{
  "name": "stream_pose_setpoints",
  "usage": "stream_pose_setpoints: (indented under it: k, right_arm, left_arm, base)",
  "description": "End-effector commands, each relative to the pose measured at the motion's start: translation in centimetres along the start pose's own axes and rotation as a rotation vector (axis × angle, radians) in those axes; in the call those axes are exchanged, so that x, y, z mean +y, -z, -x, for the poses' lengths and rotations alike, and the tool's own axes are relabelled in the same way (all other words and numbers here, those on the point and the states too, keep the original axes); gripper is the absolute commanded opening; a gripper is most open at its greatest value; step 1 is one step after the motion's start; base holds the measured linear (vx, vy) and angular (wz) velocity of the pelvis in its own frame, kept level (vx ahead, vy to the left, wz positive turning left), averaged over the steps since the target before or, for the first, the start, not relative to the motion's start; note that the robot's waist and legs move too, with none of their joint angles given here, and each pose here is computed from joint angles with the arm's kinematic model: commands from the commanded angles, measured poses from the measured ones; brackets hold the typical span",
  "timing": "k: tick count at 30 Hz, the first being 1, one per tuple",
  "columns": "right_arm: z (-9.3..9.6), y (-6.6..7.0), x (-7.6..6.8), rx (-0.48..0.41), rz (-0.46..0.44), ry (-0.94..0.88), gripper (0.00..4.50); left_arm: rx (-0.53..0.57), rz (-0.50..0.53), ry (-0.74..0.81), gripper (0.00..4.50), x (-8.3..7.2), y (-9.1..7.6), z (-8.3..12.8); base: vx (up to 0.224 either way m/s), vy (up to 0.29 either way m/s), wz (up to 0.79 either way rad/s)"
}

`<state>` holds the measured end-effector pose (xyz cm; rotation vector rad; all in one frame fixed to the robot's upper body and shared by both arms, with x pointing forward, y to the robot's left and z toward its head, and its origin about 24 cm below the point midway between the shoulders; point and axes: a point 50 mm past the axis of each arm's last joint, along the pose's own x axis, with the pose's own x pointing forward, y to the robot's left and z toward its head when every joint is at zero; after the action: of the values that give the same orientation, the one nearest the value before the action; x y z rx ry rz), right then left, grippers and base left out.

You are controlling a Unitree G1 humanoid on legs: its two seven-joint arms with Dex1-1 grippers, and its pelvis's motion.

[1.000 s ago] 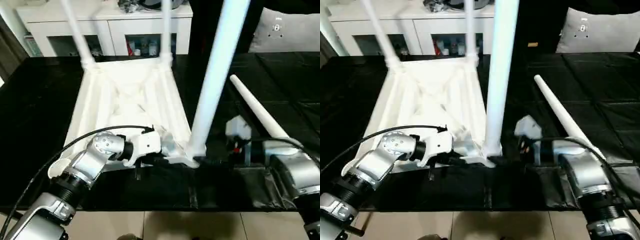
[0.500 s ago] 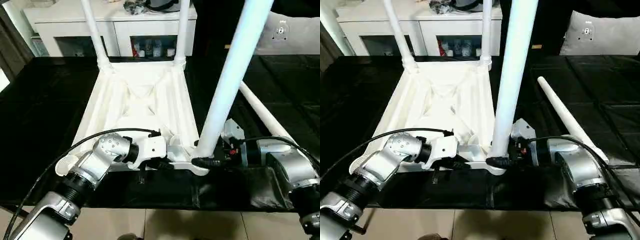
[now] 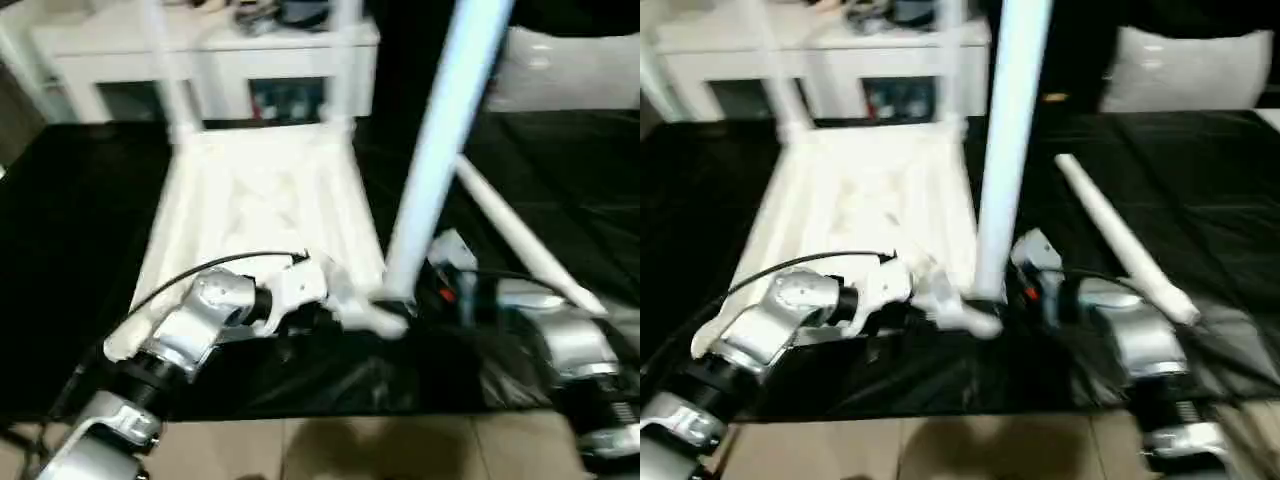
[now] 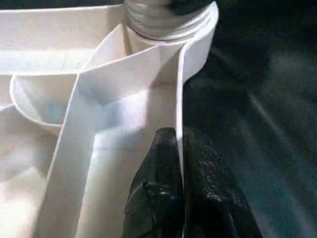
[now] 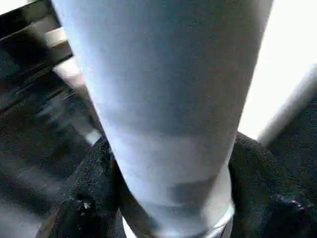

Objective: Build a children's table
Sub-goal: Rotate leg to tighten

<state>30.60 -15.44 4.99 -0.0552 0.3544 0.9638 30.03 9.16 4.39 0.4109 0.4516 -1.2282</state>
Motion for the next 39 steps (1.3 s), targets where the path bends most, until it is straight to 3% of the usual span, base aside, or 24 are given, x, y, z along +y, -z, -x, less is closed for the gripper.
stream_pose_setpoints:
  k: [1, 6, 9, 10, 11, 15, 16, 22, 25, 26, 29, 37, 39]
  right_arm:
    - [-2.0, 2.2, 0.7, 0.084, -0.112, 0.073, 2.65]
    - [-5.7, 2.1, 0.5, 0.060, -0.314, 0.362, 2.65]
    - [-6.4, 1.6, 0.7, 0.037, -0.294, 0.381, 2.65]
    - [-6.4, 1.6, 0.7, 0.037, -0.294, 0.381, 3.20]
    - [-6.3, 1.5, 0.7, 0.029, -0.287, 0.381, 3.34]
    - [-5.5, 1.4, 0.2, -0.004, -0.275, 0.379, 3.46]
    - [-4.4, 1.2, -0.2, -0.035, -0.236, 0.359, 3.76]
    - [-1.4, 1.0, -1.1, -0.082, -0.140, 0.308, 4.20]
    - [1.0, 0.3, -1.5, -0.102, -0.048, 0.226, 4.45]
    - [2.4, 0.0, -1.7, -0.087, 0.022, 0.174, 4.45]
    - [4.0, -0.4, -2.0, -0.062, 0.088, 0.100, 4.45]
    - [5.1, -1.2, -1.6, 0.006, 0.209, -0.074, 4.45]
    - [5.0, -1.1, -0.8, 0.045, 0.255, -0.184, 4.45]
  left_arm:
    - [-0.102, 0.013, -0.040, 0.00, -0.7, -2.7, -1.5]
    - [-0.138, 0.088, -0.182, 0.00, -0.9, -5.3, -4.1]
    - [-0.100, 0.053, -0.210, 0.00, -1.0, -5.3, -4.2]
    - [-0.100, 0.053, -0.210, 0.00, -1.0, -5.3, -4.2]
    - [-0.096, 0.055, -0.218, 0.00, -0.8, -5.1, -3.9]
    - [-0.045, 0.024, -0.256, 0.00, 0.1, -3.9, -3.2]
    - [-0.012, 0.015, -0.290, 0.00, 0.8, -3.0, -2.5]
    - [0.020, -0.016, -0.292, 0.00, 1.7, -1.9, -1.4]
    - [0.029, -0.071, -0.215, 0.00, 1.6, -1.3, -0.9]
    - [0.042, -0.106, -0.159, 0.00, 1.3, -0.8, -0.6]
    - [0.061, -0.162, -0.055, 0.00, 0.8, -0.2, -0.1]
    - [0.111, -0.274, 0.143, 0.00, -0.1, 0.8, 0.9]
    - [0.123, -0.316, 0.210, 0.00, -0.3, 1.0, 1.3]
  base:
    - [0.000, 0.000, 0.00]
    - [0.000, 0.000, 0.00]
    - [0.000, 0.000, 0.00]
    - [0.000, 0.000, 0.00]
    - [0.000, 0.000, 0.00]
    - [0.000, 0.000, 0.00]
    - [0.000, 0.000, 0.00]
    - [0.000, 0.000, 0.00]
    - [0.018, -0.009, 0.01]
    - [0.053, -0.026, 0.03]
    - [0.017, -0.008, 0.00]
    - [0.000, 0.000, 0.00]
    - [0.000, 0.000, 0.00]
